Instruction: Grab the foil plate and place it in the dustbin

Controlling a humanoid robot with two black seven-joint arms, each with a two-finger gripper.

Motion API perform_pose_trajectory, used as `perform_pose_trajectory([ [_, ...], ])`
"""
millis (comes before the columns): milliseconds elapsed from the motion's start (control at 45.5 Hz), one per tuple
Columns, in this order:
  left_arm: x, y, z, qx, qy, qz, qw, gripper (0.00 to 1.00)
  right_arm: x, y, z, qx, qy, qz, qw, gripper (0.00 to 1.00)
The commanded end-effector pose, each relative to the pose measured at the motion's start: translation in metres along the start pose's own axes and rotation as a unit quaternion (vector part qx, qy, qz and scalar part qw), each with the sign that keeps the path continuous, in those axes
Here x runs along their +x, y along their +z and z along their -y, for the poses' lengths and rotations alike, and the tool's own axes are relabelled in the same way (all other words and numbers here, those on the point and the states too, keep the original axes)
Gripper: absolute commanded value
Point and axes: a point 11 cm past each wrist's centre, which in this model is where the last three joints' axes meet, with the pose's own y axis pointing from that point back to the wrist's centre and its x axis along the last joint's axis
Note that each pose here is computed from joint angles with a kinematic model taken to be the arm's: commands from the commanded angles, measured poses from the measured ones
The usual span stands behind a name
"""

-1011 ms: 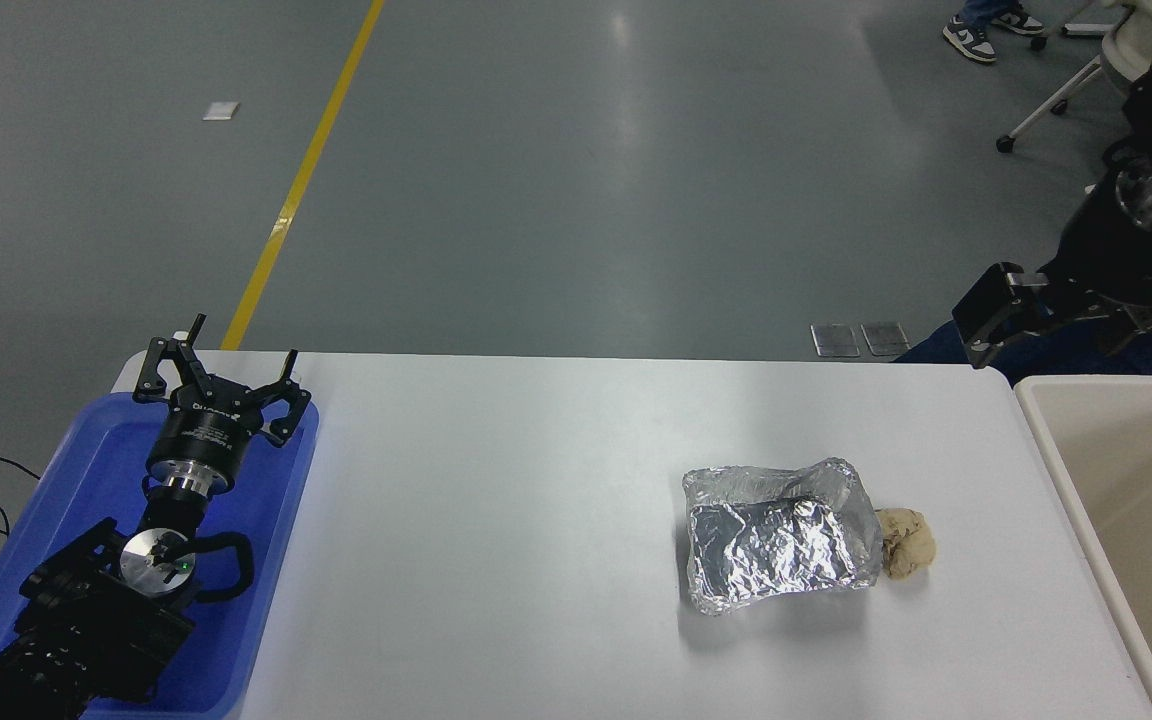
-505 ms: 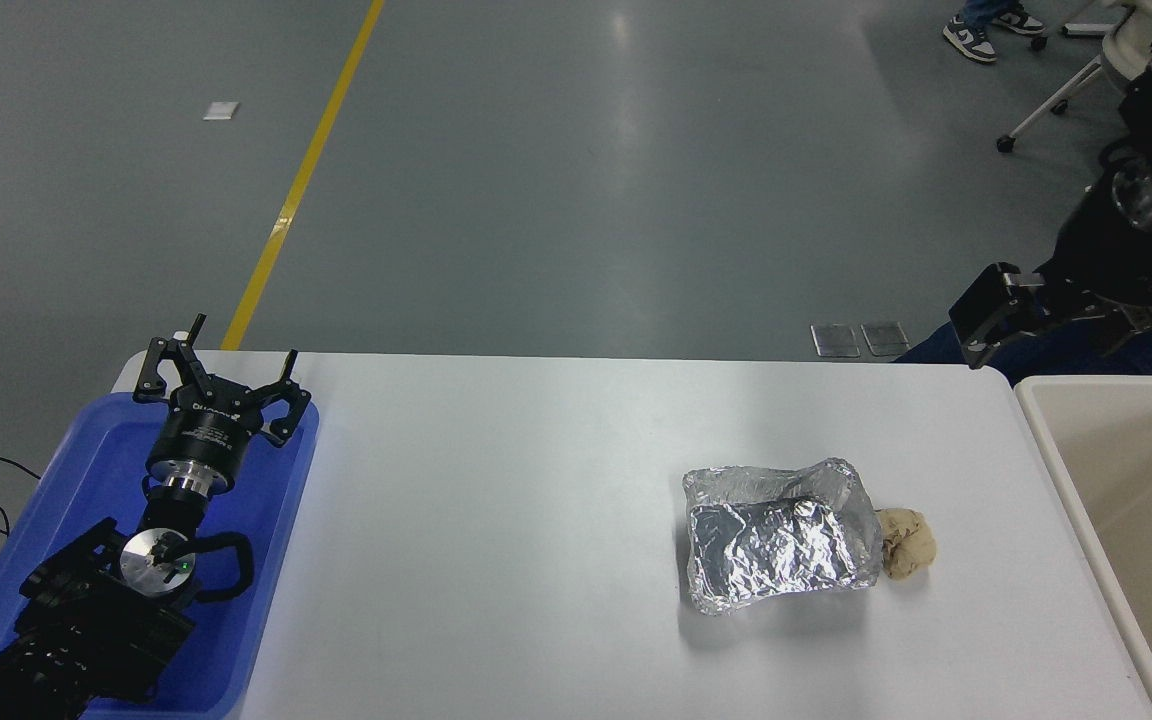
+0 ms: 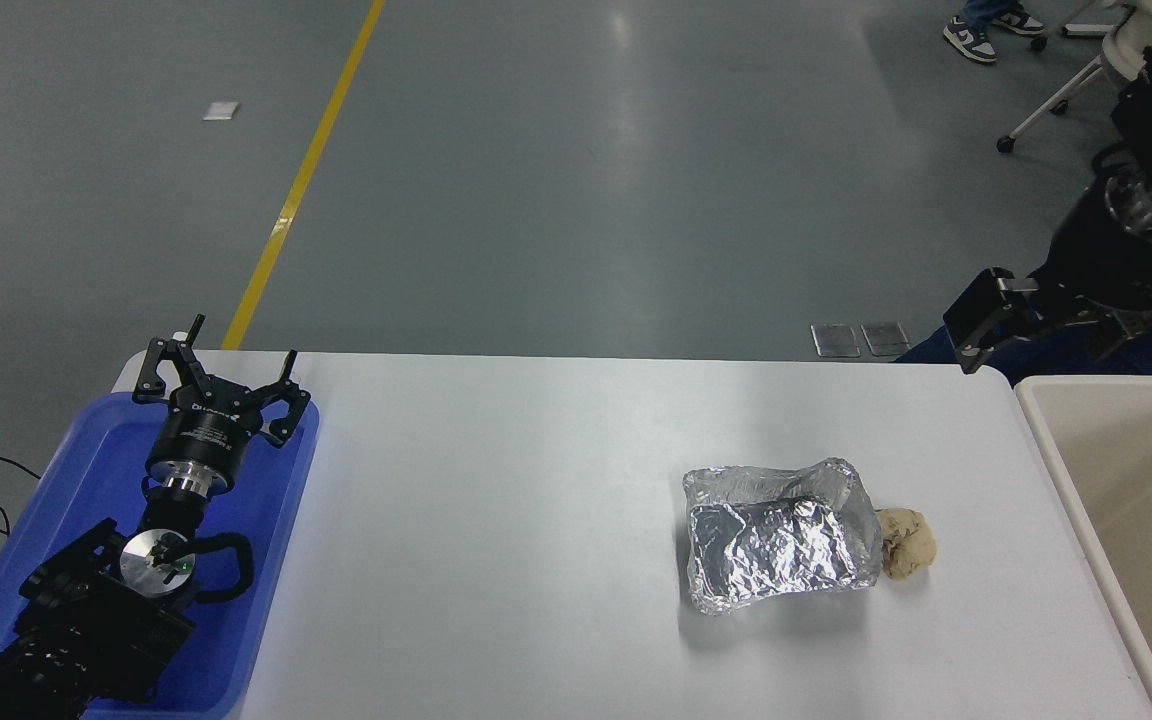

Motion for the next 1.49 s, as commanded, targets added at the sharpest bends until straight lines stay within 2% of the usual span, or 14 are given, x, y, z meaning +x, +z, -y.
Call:
perform_pose_trajectory([
  [0, -0.001, 0.0, 0.001, 0.0, -0.001, 0.0, 1.0, 1.0, 0.0, -0.009, 0.009, 0.012, -0.007, -0.008, 1.0, 1.0],
  [374, -0.001, 0.0, 0.001, 0.0, -0.001, 0.0, 1.0, 1.0, -0.022, -0.032, 0.073, 0.058, -0.077, -0.015, 0.995, 1.0],
  [440, -0.001, 0.0, 0.001, 0.0, -0.001, 0.0, 1.0, 1.0, -0.035, -0.031, 0.092, 0.059, -0.105, -0.011, 0.993, 1.0],
  [571, -0.001, 0.0, 0.001, 0.0, -0.001, 0.0, 1.0, 1.0, -0.043, -0.033, 0.136, 0.061, -0.061, -0.011, 0.996, 1.0],
  [879, -0.001, 0.0, 0.001, 0.0, -0.001, 0.0, 1.0, 1.0, -0.057, -0.04, 0.194, 0.08, 0.018, -0.002, 0.997, 1.0],
  [1011, 0.0, 0.0, 0.0, 0.001, 0.0, 0.0, 1.0, 1.0, -0.047, -0.036, 0.212, 0.072, 0.059, 0.002, 0.996, 1.0],
  [1473, -0.001, 0.0, 0.001, 0.0, -0.001, 0.0, 1.0, 1.0, -0.039, -0.038, 0.283, 0.036, 0.104, -0.042, 0.993, 1.0],
])
